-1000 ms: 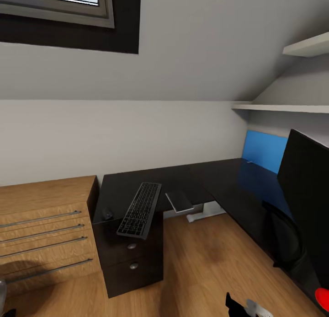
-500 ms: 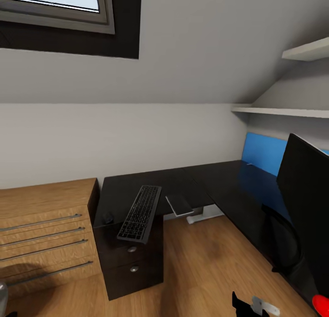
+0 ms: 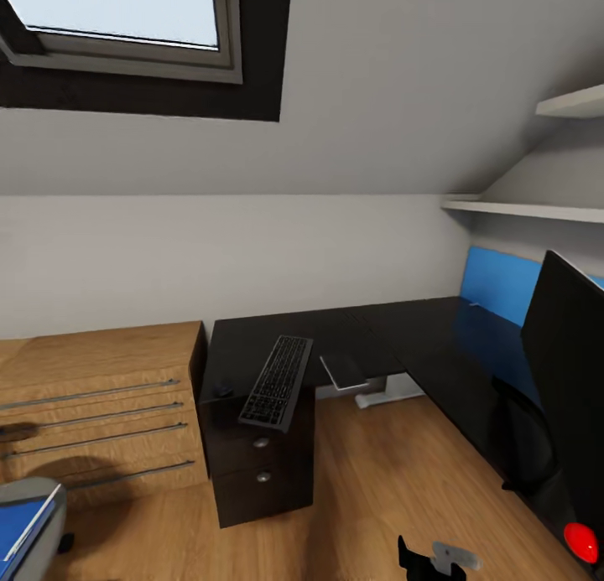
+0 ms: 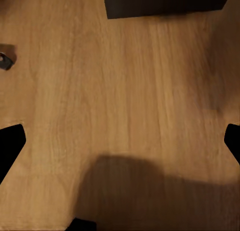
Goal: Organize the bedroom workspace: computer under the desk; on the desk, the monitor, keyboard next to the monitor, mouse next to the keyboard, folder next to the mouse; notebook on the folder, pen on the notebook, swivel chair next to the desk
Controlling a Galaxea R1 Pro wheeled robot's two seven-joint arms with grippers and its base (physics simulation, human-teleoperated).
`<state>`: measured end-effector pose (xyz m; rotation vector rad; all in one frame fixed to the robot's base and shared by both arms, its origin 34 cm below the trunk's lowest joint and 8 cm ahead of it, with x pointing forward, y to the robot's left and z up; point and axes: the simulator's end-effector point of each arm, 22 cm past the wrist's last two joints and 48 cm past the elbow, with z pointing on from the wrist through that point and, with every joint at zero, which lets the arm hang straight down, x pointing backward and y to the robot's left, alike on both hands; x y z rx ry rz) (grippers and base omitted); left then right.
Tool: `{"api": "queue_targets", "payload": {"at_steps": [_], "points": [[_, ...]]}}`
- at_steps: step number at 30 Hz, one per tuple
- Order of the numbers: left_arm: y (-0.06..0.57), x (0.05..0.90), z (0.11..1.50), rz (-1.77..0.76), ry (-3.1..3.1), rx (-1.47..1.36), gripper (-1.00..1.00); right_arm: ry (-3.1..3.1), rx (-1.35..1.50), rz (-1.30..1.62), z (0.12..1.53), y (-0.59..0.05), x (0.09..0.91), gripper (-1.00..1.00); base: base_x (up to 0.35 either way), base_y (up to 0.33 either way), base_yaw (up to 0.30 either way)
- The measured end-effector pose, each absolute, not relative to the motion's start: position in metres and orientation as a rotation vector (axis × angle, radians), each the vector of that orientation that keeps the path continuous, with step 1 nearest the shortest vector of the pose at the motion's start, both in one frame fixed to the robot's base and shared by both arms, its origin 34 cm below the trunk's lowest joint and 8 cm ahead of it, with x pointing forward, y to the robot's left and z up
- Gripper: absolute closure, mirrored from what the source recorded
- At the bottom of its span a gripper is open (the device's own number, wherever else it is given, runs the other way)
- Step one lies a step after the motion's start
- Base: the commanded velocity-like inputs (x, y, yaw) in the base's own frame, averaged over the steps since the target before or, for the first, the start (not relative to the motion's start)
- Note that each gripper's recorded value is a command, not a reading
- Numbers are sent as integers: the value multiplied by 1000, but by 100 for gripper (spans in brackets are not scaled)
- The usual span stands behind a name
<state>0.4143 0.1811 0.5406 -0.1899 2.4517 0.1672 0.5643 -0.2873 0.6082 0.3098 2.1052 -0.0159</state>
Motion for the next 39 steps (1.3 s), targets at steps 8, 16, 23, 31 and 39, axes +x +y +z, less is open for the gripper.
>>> {"api": "queue_targets", "payload": {"at_steps": [8,16,23,31,39], "points": [[181,414,553,168,2455,-190,-100,2126,203,-14,618,-278,562,-100,-335,0,276],[182,412,564,170,2460,-194,-100,2146,114,-1,626,-263,559,-100,-243,-13,275],[184,410,574,173,2465,-201,-100,2147,103,24,636,-245,557,-100,-39,-4,274],[184,408,584,174,2470,-204,-100,2153,99,30,645,-242,554,-100,-3,0,182],[184,407,595,176,2471,-206,-100,2155,99,30,656,-242,552,-100,0,0,28]]}}
